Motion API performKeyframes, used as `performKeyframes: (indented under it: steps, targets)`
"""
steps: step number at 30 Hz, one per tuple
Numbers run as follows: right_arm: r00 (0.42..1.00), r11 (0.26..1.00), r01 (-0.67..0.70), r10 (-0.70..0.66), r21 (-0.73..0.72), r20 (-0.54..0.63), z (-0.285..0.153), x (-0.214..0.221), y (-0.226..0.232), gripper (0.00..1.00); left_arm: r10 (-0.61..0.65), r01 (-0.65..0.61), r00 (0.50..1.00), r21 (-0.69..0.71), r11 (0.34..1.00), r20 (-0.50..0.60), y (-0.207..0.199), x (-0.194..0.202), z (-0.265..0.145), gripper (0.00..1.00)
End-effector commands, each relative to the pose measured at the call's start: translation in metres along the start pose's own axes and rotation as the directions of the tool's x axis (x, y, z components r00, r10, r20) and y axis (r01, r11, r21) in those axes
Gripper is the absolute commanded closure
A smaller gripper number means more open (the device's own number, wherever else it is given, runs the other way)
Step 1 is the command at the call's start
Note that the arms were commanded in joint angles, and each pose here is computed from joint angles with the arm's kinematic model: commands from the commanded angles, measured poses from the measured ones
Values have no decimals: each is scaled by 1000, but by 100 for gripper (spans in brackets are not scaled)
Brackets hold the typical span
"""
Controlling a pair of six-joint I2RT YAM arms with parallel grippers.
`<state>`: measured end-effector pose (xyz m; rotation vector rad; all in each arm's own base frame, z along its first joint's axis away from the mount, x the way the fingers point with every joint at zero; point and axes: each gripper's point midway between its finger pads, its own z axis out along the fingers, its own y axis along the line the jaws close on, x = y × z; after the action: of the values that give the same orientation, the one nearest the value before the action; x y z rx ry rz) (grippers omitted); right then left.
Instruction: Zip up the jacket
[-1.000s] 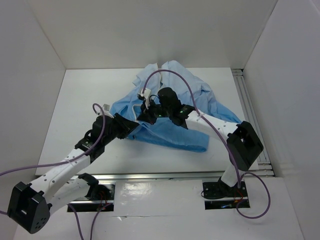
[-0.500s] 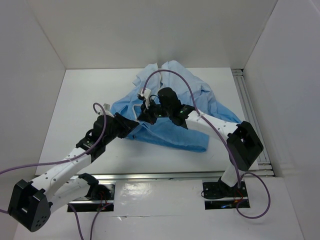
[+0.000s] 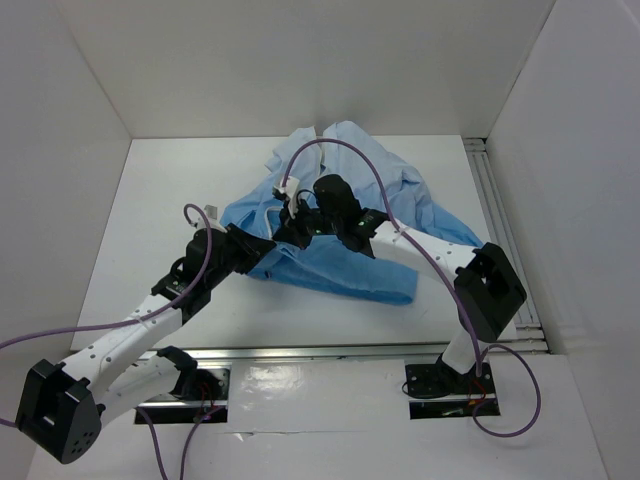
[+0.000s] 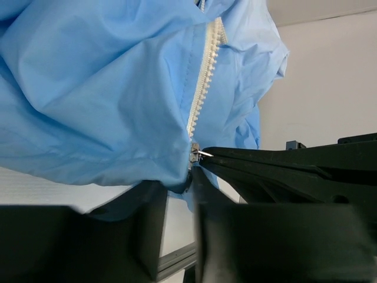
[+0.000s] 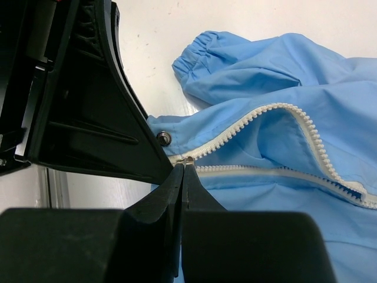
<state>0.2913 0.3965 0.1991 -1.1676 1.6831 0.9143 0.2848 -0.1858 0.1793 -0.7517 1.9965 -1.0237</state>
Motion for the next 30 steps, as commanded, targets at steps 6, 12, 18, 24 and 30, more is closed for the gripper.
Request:
performKeyframes:
  steps: [6, 12, 18, 24, 30]
  targets:
    - [997, 998, 48, -45, -35, 65, -1, -36, 16, 100, -1, -4, 998, 78, 997, 57, -36, -19, -4, 81]
    - [997, 999, 46, -45, -11, 62, -2, -38, 12, 100, 1, -3, 998, 25, 1000, 66, -26, -20, -8, 100]
    - [997, 990, 69, -74, 122, 38, 0, -40, -15, 100, -4, 4, 1000, -71, 997, 6, 5, -4, -16, 100]
    - [995, 962, 96, -103, 255, 13, 0, -45, -43, 100, -30, 22, 998, -162, 987, -48, 45, 16, -35, 100]
    - [996, 946, 89, -90, 313, -11, 0, -37, -68, 100, -51, 38, 997, -220, 975, -56, 67, 24, -50, 100]
